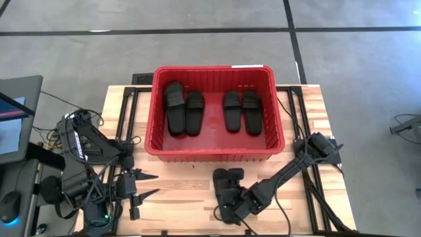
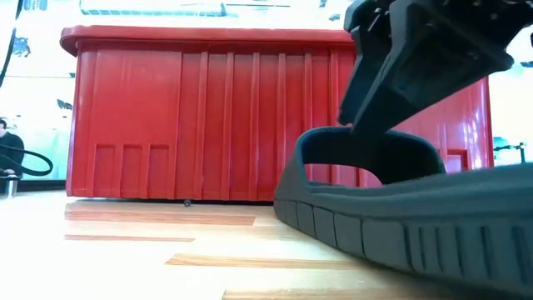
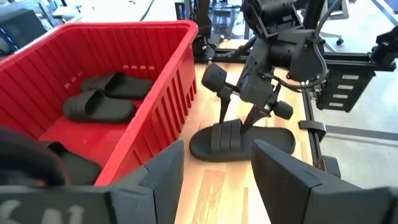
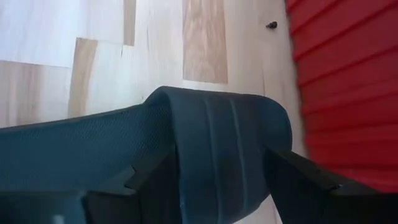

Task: Pick and place slides into bin
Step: Put the black slides into the red bin

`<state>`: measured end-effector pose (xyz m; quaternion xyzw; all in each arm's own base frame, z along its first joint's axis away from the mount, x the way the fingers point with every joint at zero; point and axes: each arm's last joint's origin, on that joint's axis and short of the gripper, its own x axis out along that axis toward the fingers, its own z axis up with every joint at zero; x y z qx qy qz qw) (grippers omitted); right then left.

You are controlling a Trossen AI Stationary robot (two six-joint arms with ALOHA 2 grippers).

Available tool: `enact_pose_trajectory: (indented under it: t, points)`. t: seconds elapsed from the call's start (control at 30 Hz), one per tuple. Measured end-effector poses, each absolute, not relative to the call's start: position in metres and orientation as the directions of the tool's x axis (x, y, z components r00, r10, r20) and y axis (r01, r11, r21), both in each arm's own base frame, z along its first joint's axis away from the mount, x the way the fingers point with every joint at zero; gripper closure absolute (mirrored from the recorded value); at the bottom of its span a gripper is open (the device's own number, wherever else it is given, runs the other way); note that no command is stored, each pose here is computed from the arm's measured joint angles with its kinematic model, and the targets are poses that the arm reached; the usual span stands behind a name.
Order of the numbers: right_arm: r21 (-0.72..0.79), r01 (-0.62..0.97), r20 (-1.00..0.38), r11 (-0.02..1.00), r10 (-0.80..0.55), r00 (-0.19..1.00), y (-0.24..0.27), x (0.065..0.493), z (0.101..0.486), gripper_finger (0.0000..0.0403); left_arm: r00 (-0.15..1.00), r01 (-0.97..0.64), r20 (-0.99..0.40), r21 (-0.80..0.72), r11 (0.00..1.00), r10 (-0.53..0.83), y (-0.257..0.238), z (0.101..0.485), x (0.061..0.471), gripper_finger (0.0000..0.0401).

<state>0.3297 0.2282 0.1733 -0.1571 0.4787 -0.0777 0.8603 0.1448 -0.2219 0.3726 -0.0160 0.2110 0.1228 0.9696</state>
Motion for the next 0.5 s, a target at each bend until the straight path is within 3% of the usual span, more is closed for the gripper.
enact_pose_trajectory:
  t: [0.5]
  points:
    - [-0.341, -0.097, -0.827, 0.935, -0.249, 0.505, 0.2231, 0.3338, 0.1726, 0.0193, 0.885, -0.255, -0.395, 0.027, 0.967, 0.245, -0.2214, 0.3731, 0.1449, 0.0225]
